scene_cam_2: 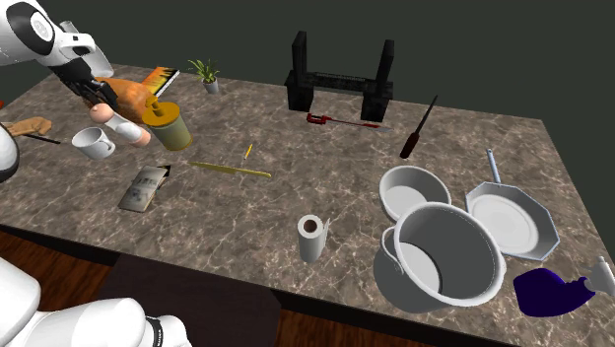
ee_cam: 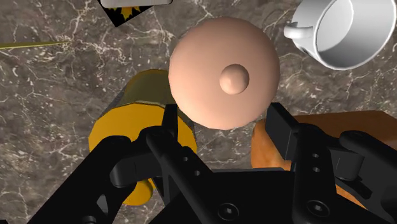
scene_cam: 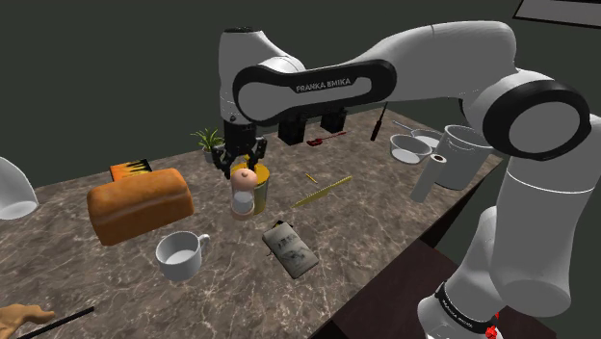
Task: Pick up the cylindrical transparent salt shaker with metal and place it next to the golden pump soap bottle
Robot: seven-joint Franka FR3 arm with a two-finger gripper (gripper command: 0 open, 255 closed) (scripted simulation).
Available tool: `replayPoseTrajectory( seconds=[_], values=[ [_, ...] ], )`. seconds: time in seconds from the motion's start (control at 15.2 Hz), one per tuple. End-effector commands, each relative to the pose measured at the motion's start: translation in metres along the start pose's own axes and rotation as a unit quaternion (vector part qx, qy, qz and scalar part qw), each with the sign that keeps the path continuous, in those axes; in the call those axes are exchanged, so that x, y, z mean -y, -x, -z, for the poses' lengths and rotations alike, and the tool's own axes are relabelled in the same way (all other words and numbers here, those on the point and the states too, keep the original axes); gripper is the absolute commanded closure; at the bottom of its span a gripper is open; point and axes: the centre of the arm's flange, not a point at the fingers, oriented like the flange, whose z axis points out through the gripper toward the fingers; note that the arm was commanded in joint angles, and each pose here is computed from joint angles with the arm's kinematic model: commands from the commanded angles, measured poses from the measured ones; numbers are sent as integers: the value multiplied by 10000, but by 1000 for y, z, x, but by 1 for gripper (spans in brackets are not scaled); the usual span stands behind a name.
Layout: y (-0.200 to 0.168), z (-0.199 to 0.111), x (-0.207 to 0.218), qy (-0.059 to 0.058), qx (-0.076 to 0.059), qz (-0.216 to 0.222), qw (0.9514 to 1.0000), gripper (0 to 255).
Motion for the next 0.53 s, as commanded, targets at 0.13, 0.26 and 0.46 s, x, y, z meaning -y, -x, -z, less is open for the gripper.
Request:
replayPoseTrajectory(
  seconds=[0.13,0.26,0.46],
  values=[
    [1,-21,0,-2,-3,0,10000,255],
    [2,-31,0,-2,-3,0,10000,255],
    [3,-47,-1,-2,-3,0,10000,255]
  ],
)
